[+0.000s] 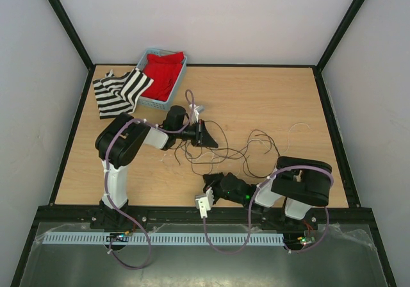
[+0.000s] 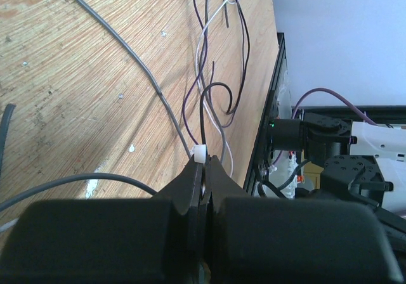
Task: Zip-tie the wires
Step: Tie the cable at the center of the board.
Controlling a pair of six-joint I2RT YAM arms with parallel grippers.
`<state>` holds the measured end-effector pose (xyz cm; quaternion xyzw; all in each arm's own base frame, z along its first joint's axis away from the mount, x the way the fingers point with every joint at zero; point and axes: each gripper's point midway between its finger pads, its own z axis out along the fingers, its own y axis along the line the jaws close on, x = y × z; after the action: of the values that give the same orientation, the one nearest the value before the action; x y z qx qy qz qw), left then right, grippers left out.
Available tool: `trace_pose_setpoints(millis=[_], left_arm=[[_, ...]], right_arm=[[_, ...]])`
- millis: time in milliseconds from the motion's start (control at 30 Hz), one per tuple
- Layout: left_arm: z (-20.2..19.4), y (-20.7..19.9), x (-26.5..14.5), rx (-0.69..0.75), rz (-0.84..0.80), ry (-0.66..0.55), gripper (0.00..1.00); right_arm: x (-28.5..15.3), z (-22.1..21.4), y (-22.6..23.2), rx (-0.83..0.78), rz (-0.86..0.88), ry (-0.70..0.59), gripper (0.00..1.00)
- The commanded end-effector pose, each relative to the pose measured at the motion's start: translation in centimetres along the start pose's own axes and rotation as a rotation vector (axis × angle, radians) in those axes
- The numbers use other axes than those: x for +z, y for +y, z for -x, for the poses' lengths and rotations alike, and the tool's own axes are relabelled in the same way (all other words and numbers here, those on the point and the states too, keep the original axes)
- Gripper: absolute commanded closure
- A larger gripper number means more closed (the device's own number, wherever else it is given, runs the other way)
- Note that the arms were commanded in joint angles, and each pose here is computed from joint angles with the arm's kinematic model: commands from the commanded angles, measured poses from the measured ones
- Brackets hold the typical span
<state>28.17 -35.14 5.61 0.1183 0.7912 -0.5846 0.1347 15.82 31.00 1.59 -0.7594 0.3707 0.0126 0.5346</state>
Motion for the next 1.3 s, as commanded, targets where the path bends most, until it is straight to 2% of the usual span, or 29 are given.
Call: trace_pose_setpoints(millis=[0,33,500,633,1033,1267], left_arm=[[0.5,-0.8,0.3,0.038,-0.030,0.004,1.00],[0.5,-0.9,0.3,0.043,-0.032,0.005,1.00],[0.5,-1.5,0.2,0.066,-0.050,0.013,1.00],[0.5,-1.5,0.1,0.085,-0.050,0.010,1.00],[0.5,-3.0,-0.8,0.270,-0.131,-0.064,1.00],[0.3,-3.3,-1.1,0.427,-0.151,-0.133,1.00]], right_arm=[[0.1,1.7,-0.2,0.104,0.006,-0.066,0.94],[0.1,1.8,-0.4,0.133,0.006,-0.071,1.00],[-0.3,2.4,-0.1,0.614,0.248,-0.193,1.00],[-0.3,1.9,-0.3,0.777,0.290,-0.190,1.00],[-1.2,-0.4,-1.1,1.119,0.351,-0.170,1.00],[-2.3,-1.0,-1.1,1.232,0.380,-0.189,1.00]])
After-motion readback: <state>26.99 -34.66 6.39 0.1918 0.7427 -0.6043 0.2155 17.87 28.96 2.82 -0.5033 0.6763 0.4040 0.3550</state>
